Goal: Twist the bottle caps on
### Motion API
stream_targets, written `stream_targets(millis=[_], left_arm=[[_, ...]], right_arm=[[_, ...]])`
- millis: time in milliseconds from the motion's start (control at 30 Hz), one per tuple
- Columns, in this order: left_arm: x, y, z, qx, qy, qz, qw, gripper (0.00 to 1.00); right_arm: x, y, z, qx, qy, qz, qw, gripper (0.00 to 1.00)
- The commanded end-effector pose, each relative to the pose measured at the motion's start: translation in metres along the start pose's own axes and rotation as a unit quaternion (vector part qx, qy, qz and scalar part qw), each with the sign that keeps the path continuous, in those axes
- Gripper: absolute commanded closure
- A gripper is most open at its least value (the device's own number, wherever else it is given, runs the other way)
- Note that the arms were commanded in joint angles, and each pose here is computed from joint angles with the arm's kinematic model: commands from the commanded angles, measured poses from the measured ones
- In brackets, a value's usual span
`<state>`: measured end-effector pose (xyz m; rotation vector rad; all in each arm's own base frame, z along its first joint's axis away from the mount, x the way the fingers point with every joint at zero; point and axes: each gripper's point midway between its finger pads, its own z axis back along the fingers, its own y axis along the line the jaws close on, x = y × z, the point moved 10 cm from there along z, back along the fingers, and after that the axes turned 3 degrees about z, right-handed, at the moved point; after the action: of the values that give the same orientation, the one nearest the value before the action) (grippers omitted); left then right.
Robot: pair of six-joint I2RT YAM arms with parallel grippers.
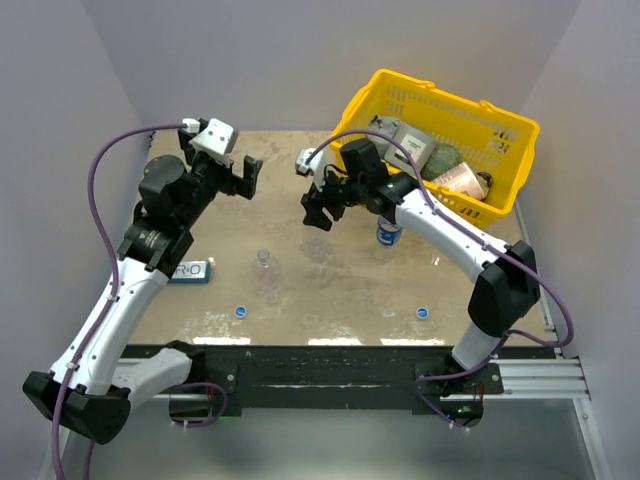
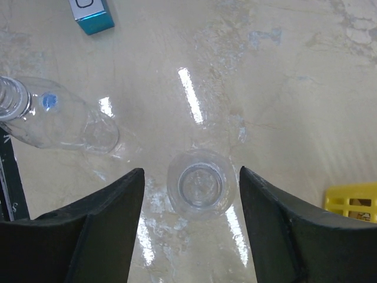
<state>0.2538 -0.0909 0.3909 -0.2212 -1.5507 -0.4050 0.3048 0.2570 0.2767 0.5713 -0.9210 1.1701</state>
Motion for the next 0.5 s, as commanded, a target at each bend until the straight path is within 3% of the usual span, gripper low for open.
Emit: stream_targets(millis=[0,33,233,267,367,467], left_arm=[[0.010,-0.001,0.003,-0.011,-0.033,0.009,0.999,0.00],[0.009,-0.001,0.002,-0.013,-0.031,0.009,0.999,0.00],[0.002,-0.005,-0.001,-0.033,-0.030,0.009,0.999,0.00],[0.001,-0.007,-0.001,-0.046,-0.030,0.008,0.998,0.00],[-0.004,-0.015,-0.002,-0.105,-0.033,-0.010,0.994,0.00],[-0.002,-0.027,0.000,-0.194,-0.044,-0.030,0.980,0.00]], right_arm=[[0.002,-0.003,-0.007,-0.012,-0.002,0.001,1.000,0.34],[0.001,-0.002,-0.007,-0.012,0.000,0.001,1.000,0.35],[0.003,-0.003,0.000,-0.027,0.001,0.011,1.000,0.66],[0.008,-0.002,0.003,-0.026,-0.005,0.017,0.999,0.74],[0.034,0.000,0.029,-0.019,-0.032,0.046,0.998,0.86],[0.064,0.004,0.071,-0.014,-0.070,0.078,0.994,0.92]])
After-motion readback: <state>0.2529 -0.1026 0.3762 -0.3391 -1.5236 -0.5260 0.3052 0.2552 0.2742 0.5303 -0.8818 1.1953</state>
